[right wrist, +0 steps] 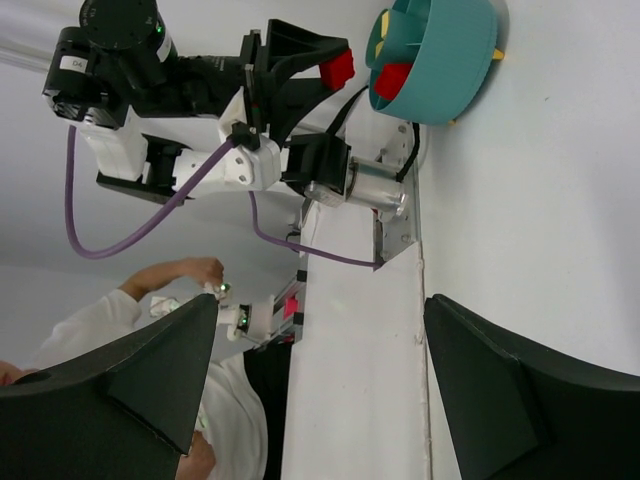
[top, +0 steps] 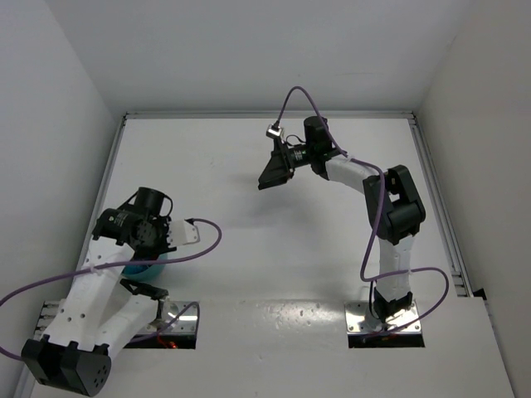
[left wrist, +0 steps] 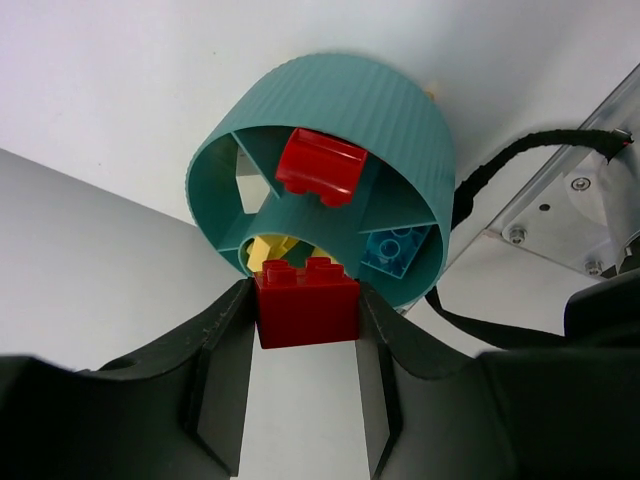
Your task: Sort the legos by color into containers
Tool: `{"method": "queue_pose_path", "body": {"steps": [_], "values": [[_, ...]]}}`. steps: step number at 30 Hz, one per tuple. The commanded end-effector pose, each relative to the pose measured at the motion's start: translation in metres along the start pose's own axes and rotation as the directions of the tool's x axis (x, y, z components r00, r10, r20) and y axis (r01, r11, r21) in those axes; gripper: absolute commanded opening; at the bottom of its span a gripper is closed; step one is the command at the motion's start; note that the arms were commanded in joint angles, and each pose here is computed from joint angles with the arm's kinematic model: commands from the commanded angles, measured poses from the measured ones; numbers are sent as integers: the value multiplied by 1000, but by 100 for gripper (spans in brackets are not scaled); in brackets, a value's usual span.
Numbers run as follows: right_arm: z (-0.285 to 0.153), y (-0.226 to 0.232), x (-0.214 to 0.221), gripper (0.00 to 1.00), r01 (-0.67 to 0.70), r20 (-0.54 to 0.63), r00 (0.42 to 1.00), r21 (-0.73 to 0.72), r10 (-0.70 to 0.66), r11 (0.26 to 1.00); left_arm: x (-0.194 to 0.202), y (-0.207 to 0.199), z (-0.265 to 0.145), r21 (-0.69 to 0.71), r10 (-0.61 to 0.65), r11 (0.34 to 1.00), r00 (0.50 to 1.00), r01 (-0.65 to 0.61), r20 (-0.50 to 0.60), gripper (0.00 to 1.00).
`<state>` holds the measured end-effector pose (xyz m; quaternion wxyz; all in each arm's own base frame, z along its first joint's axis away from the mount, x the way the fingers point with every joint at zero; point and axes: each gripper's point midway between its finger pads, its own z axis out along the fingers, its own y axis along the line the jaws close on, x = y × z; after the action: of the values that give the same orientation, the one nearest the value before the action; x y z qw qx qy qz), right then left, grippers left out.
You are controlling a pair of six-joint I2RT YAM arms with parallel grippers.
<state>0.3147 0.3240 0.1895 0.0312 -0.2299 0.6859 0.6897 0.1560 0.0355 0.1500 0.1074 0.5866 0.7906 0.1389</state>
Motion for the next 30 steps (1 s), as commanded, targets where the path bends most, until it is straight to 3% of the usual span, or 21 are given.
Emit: {"method": "queue_pose_path", "body": {"steps": [1, 13, 30], "values": [[1, 5, -2, 84, 83, -15, 996, -23, -84, 996, 1, -3, 3, 15, 10, 1000, 1000, -10, 5, 0], [1, 4, 1, 84, 74, -23, 997, -28, -75, 997, 1, -19, 17, 91, 9, 996, 1000, -9, -7, 5], [1, 4, 1, 84, 83, -22, 996, -29, -84, 996, 4, -28, 27, 151, 21, 988, 999, -15, -35, 22]]}}
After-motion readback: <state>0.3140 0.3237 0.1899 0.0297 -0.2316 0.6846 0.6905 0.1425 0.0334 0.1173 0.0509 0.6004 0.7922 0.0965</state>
